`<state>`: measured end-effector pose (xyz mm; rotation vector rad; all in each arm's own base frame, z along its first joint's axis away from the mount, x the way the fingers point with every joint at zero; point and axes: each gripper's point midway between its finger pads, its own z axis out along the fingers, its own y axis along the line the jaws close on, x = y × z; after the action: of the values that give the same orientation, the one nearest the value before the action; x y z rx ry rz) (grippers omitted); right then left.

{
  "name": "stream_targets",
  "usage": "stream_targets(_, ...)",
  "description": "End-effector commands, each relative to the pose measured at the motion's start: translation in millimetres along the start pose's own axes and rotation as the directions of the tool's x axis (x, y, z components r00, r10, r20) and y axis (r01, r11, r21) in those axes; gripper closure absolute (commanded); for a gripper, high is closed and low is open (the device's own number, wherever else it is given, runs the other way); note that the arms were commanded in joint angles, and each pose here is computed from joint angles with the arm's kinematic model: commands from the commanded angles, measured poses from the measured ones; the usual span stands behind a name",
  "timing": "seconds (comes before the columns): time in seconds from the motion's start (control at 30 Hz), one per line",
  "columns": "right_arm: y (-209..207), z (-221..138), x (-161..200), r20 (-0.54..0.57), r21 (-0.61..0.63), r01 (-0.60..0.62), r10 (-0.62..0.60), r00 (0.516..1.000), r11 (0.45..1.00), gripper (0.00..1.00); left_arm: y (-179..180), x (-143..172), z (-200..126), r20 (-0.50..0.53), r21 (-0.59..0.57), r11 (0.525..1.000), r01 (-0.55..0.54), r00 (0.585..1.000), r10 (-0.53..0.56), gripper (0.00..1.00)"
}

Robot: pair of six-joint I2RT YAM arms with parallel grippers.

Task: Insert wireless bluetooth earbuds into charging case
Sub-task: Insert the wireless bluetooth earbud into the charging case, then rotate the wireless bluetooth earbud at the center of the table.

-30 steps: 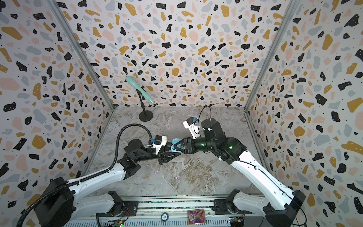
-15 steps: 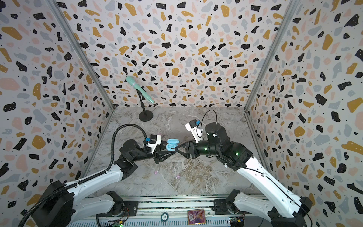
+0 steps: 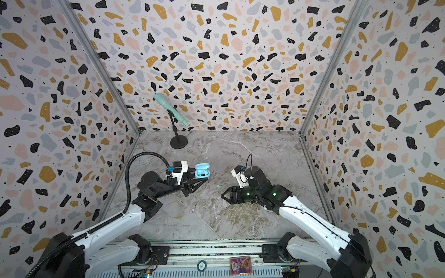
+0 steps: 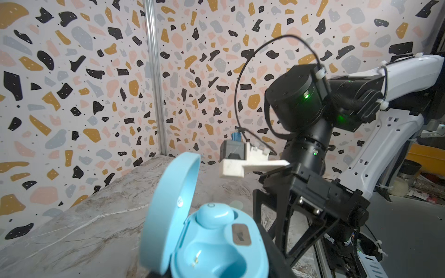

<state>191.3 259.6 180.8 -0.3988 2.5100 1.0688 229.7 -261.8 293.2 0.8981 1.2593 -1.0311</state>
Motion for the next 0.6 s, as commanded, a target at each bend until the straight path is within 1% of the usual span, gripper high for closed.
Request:
stream_targets(0.0, -22, 19, -26, 0.072, 0.089, -0.043, 0.037, 0.997, 0.995, 0.37, 2, -10, -5, 0.037, -0.017, 0.999, -0.035, 0.999, 0.036, 0.86)
stream_targets(0.1, -44, 41, -33, 0.051, 0.141, -0.103, 0.097, 0.994, 0.985, 0.36, 3, -10, -6, 0.039, -0.023, 0.999, -0.036, 0.999, 0.037, 0.86)
stream_targets(0.3, -72, 80, -48, 0.02, 0.177, -0.151, 0.15, 0.989, 0.973, 0.36, 6, -9, -7, 0.037, -0.032, 0.999, -0.04, 0.998, 0.041, 0.86)
stream_targets(0.47, -75, 108, -54, -0.015, 0.138, -0.19, 0.194, 0.981, 0.972, 0.36, 8, -9, -8, 0.034, -0.037, 0.999, -0.038, 0.999, 0.039, 0.86)
stream_targets(0.57, -77, 122, -52, -0.038, 0.148, -0.208, 0.215, 0.976, 0.967, 0.36, 9, -10, -9, 0.034, -0.041, 0.998, -0.041, 0.998, 0.043, 0.86)
